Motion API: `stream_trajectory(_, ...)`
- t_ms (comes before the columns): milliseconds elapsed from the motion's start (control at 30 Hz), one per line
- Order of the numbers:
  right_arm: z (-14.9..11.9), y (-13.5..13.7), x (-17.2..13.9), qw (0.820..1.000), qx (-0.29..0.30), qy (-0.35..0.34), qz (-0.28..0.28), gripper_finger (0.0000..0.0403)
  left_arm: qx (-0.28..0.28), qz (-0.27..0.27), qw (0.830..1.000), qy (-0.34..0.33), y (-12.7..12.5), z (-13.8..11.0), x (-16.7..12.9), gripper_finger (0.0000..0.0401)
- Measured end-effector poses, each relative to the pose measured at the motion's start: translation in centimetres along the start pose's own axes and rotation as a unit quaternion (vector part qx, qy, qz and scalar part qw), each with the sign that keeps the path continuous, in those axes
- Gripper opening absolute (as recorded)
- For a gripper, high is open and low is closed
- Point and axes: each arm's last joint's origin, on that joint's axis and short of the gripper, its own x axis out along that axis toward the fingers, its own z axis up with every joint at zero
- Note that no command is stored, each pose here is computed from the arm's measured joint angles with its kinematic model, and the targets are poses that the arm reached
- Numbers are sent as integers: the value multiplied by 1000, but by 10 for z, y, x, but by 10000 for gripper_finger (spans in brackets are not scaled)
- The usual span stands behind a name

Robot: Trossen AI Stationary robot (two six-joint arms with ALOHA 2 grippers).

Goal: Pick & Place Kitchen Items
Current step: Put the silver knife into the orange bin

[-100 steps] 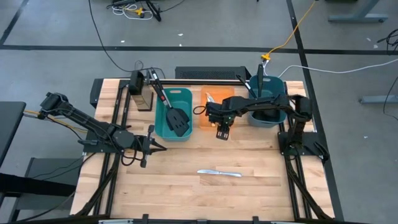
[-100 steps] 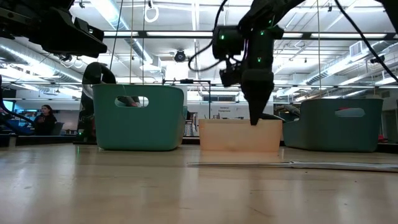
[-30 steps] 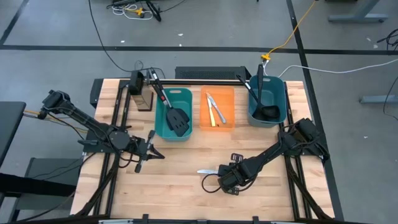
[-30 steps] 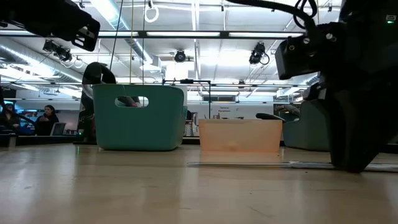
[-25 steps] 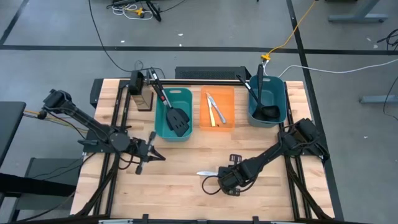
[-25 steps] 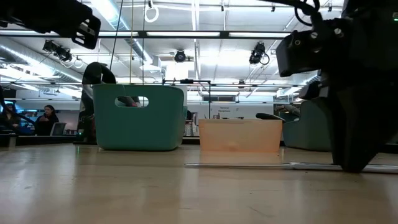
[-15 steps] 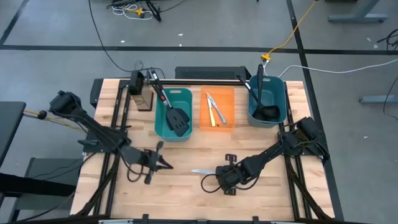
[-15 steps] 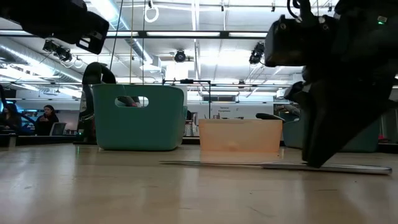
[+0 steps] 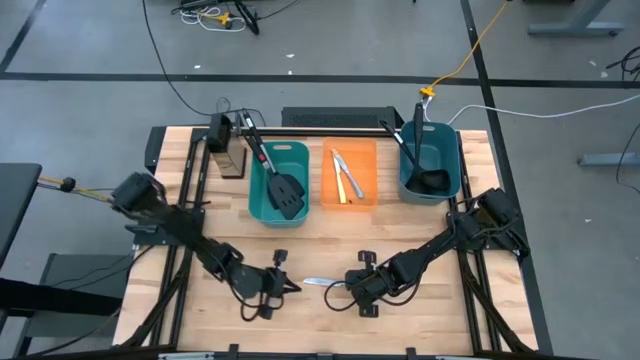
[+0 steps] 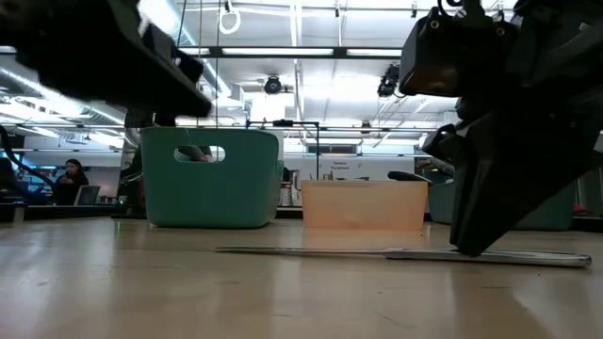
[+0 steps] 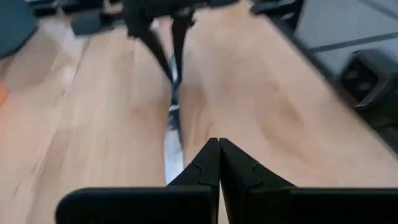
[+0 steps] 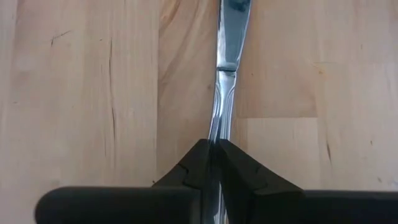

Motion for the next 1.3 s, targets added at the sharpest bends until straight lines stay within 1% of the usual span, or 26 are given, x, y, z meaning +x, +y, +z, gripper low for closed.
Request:
stream_trajectory(100, 0, 1, 0, 1000, -6, -2, -3, 36, -8, 32, 999, 20, -4, -10, 16, 6)
stream_trajectory(200, -1, 1, 0, 1000, -8, -4, -6, 36, -4, 50, 998, 34, -7, -17, 28, 3)
stream_trajectory(400, -1, 1, 0, 1000, -13, -4, -8, 36, -5, 62, 996, 56, -5, -29, 45, 6)
stream_trajectory(600, -1, 1, 0, 1000, -13, -5, -9, 36, -15, 81, 993, 79, 2, -34, 46, 3)
stream_trajectory(733, 0, 1, 0, 1000, -13, -6, -10, 36, -17, 74, 994, 81, 1, -34, 46, 5)
stream_trajectory(867, 0, 1, 0, 1000, -13, -7, -12, 36, -10, 79, 993, 90, 1, -40, 48, 3)
stream_trajectory(1300, 0, 0, 0, 1000, -18, -8, -14, 36, -14, 78, 993, 91, 4, -42, 50, 6)
